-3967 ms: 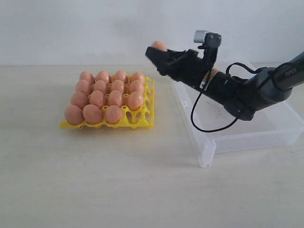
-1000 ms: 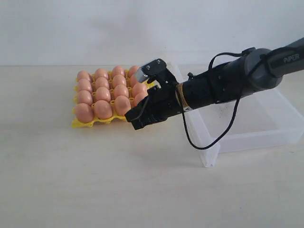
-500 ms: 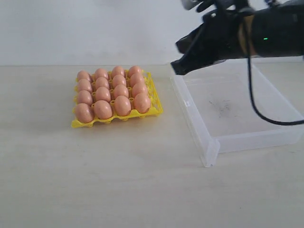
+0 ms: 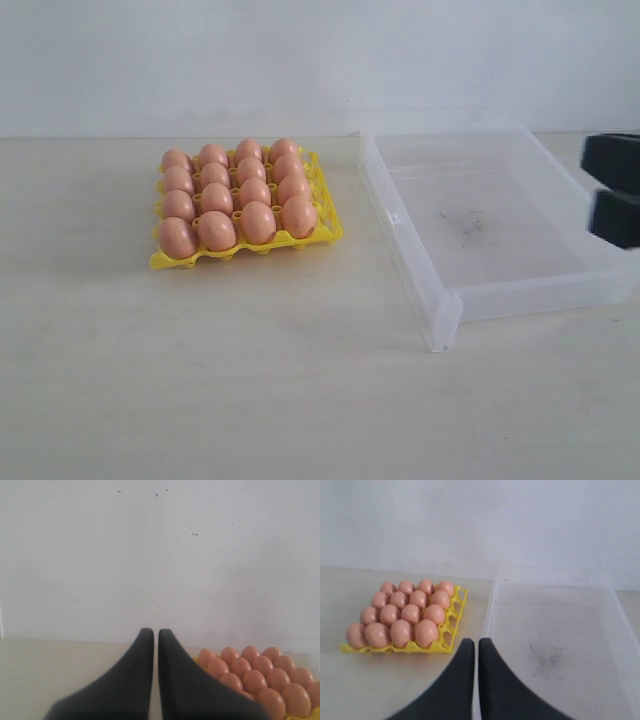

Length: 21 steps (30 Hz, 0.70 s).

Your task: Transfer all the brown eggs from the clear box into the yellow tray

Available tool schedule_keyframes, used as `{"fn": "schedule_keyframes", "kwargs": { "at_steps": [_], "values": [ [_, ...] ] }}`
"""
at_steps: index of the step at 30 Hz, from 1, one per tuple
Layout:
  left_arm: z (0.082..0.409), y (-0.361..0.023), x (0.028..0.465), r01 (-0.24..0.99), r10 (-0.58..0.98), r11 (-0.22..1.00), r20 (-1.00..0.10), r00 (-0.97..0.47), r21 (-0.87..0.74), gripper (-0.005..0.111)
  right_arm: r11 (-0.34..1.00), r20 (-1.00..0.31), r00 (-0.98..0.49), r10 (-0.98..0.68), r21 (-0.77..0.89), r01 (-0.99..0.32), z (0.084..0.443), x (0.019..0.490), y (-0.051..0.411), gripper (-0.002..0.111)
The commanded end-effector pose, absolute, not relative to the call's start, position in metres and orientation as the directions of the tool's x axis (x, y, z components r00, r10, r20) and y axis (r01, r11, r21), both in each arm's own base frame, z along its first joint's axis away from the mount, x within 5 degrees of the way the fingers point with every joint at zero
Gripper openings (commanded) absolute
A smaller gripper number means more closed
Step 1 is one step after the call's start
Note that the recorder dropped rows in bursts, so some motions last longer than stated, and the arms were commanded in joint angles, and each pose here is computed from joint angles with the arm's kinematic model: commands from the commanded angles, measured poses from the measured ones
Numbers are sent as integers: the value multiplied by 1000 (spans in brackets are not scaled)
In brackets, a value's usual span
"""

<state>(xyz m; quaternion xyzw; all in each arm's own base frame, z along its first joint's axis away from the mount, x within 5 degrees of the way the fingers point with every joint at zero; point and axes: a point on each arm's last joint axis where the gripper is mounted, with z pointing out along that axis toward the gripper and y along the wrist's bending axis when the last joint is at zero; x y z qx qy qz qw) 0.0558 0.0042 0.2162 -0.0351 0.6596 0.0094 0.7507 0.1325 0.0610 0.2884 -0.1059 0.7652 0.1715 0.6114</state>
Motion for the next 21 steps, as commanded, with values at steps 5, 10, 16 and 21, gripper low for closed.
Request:
{"fn": "schedule_keyframes", "kwargs": {
  "at_steps": [5,10,16,21],
  "values": [
    [218,4,55,-58,-33,997,-990,139,-42,4,821,-890,-10,456,424,-382,242,49,14,0],
    [218,4,55,-59,-33,997,-989,141,-42,4,811,-887,-133,443,459,-362,219,56,21,0],
    [218,4,55,-59,-33,997,-989,141,-42,4,806,-889,-170,425,457,-376,215,58,25,0],
    [218,4,55,-59,-33,997,-989,141,-42,4,805,-889,-171,424,457,-378,215,58,25,0]
  ]
}}
